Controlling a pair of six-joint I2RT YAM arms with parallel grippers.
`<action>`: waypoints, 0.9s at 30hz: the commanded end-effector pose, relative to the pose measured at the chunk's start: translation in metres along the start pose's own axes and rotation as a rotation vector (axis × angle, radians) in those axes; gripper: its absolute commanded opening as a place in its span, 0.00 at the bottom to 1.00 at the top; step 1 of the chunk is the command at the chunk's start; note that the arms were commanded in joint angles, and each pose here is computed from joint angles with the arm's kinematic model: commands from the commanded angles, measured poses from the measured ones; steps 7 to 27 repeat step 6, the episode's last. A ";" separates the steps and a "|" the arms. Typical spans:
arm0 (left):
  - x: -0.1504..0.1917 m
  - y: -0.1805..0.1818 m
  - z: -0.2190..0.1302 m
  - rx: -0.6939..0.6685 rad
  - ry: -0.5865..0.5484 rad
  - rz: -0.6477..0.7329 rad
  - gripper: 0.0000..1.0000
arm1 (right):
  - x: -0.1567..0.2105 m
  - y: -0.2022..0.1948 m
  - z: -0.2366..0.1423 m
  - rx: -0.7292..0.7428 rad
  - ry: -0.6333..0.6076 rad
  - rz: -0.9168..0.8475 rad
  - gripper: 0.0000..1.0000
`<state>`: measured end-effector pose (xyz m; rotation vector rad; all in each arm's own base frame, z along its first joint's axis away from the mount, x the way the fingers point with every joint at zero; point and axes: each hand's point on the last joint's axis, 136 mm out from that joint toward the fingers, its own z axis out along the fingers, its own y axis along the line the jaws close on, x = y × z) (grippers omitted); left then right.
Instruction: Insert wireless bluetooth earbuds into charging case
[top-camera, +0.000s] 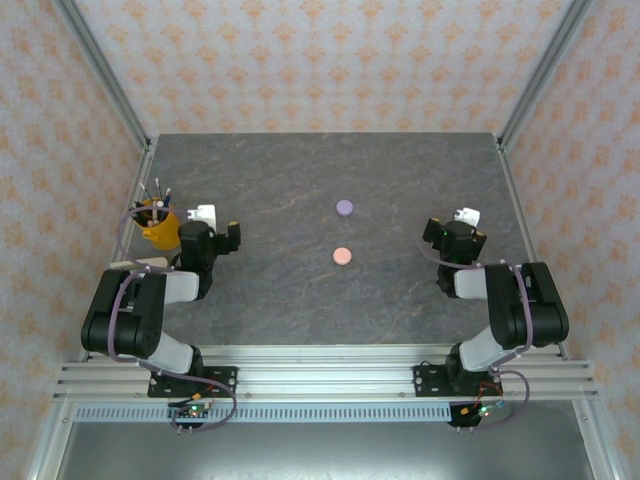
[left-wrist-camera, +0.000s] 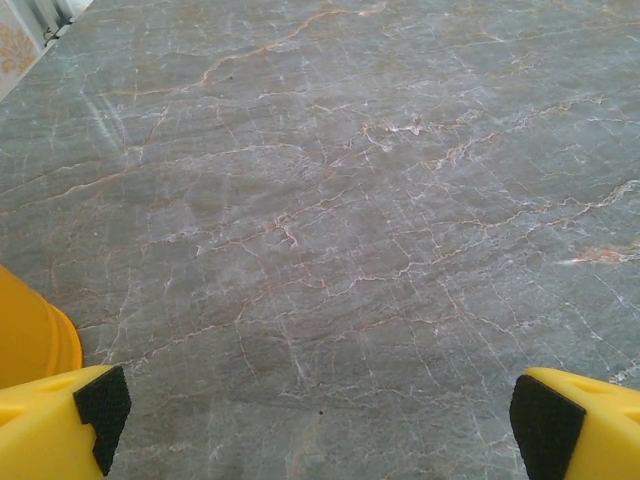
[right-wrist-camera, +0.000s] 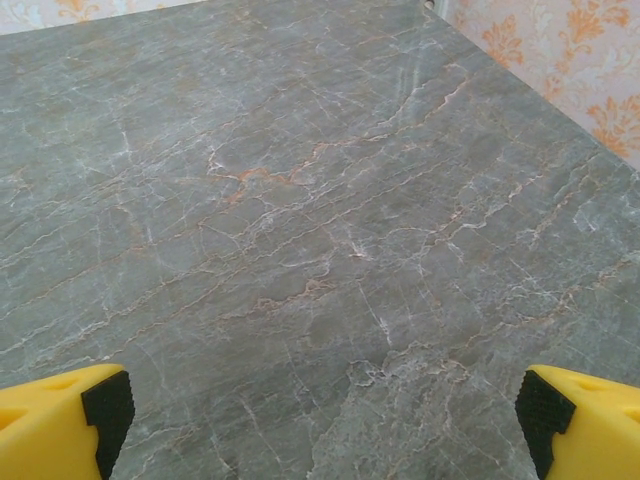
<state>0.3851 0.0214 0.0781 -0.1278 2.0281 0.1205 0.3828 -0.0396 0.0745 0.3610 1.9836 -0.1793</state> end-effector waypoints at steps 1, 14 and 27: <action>-0.017 0.001 0.003 -0.009 -0.044 -0.022 1.00 | -0.015 0.006 0.002 -0.031 -0.031 0.017 0.99; -0.017 0.001 0.002 -0.012 -0.049 -0.020 1.00 | -0.017 0.006 -0.001 -0.042 -0.050 0.016 0.99; -0.017 0.001 0.002 -0.012 -0.049 -0.020 1.00 | -0.017 0.006 -0.001 -0.042 -0.050 0.016 0.99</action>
